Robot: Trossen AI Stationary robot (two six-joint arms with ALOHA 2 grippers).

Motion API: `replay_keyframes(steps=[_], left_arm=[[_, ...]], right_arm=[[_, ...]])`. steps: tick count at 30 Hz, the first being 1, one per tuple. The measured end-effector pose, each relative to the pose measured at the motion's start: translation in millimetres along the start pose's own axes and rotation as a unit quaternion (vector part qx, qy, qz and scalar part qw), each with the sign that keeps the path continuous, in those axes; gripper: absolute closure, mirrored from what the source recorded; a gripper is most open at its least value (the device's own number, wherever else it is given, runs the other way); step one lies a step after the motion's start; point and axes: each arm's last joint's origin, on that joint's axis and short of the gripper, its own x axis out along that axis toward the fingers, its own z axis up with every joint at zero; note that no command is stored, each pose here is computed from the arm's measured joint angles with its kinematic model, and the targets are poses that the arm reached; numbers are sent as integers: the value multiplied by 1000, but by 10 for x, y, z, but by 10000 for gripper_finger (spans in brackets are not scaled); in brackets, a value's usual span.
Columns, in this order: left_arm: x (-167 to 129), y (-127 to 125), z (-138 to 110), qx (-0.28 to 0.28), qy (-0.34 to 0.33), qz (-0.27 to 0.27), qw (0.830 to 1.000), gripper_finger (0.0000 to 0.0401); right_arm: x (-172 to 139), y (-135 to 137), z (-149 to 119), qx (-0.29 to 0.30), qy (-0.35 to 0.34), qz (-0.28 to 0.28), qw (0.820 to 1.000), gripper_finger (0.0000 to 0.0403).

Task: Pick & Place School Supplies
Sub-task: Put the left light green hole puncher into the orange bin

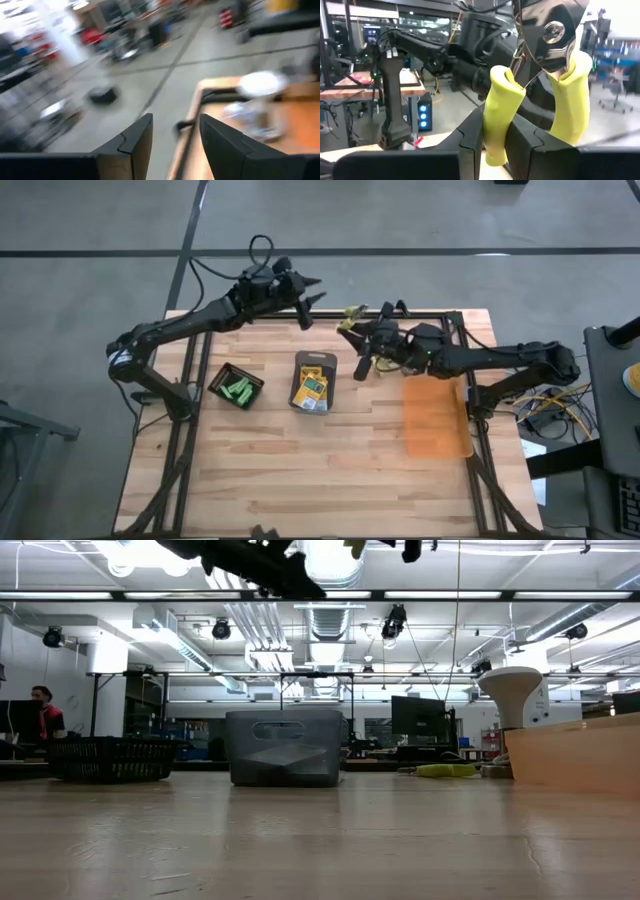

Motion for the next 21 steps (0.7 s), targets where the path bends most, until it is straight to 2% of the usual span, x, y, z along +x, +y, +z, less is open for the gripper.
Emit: replay_keyframes(steps=[3,5,8,14,18,21], left_arm=[[-9,36,-32,1,37,69,997,233],[-13,48,-58,1,56,90,994,233],[-16,48,-91,2,74,94,993,233],[-22,55,-138,3,95,90,991,233],[-19,76,-154,4,99,93,991,233],[-10,106,-182,14,110,109,988,233]], right_arm=[[-89,-37,57,40,17,-3,999,346],[-167,-52,89,67,35,-2,997,346],[-306,-48,100,90,79,-14,993,346],[-625,-19,267,123,153,-90,976,346],[-790,2,406,170,220,-122,953,346],[-894,19,448,209,296,-158,919,346]])
